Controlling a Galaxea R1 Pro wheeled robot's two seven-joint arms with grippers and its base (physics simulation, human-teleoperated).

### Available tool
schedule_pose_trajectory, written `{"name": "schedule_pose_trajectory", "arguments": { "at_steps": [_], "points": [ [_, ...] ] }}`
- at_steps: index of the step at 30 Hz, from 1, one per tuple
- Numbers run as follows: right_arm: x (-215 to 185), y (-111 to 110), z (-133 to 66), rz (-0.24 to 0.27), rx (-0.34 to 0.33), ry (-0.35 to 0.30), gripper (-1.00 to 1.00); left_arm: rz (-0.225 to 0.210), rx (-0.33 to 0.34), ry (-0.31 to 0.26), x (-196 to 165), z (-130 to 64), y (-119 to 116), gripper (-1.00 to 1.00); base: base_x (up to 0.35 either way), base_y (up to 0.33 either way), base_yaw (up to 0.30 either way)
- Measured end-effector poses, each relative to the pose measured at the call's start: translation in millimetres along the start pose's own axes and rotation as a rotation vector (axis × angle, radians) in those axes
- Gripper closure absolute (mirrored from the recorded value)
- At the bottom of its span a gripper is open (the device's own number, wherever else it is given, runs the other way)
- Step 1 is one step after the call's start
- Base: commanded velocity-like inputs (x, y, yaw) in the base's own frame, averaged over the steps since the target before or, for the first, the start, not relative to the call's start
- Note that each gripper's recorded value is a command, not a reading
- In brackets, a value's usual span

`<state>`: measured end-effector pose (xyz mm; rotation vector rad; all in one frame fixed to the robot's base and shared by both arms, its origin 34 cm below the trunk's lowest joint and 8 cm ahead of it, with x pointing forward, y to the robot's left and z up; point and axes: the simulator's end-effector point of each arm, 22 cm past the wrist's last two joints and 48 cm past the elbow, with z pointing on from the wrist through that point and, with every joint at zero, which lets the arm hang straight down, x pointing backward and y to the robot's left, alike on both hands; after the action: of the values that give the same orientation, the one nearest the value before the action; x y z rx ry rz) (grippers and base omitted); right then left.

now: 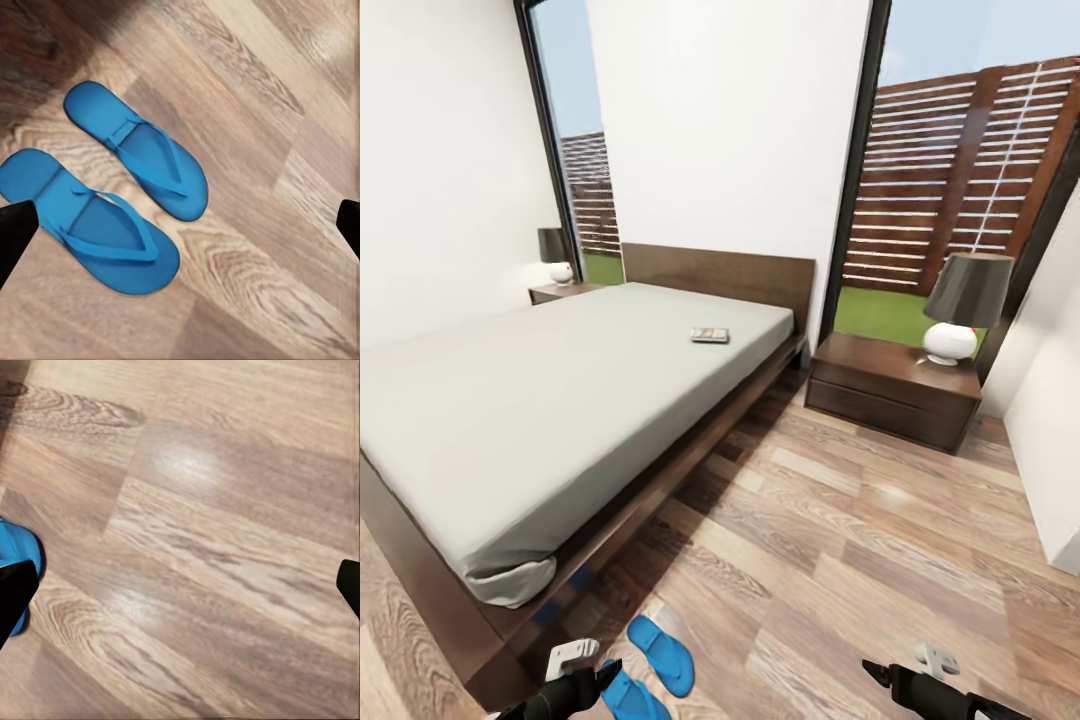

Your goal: In the bedroom, move the book from the bed onto either nightstand, and place the two sandals side by side next to the bed.

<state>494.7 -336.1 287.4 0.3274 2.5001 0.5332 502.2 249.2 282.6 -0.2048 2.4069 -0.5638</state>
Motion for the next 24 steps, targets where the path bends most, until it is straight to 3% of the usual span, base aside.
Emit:
{"name": "schedule_pose_trajectory", "arguments": {
  "at_steps": [24],
  "points": [
    [0.5, -0.4, 0.3, 0.001, 0.000, 0.001, -1.00, -0.001, 0.000, 0.002, 0.9, 0.2, 0.3, -1.00, 0.000, 0.000, -0.278]
  ]
}}
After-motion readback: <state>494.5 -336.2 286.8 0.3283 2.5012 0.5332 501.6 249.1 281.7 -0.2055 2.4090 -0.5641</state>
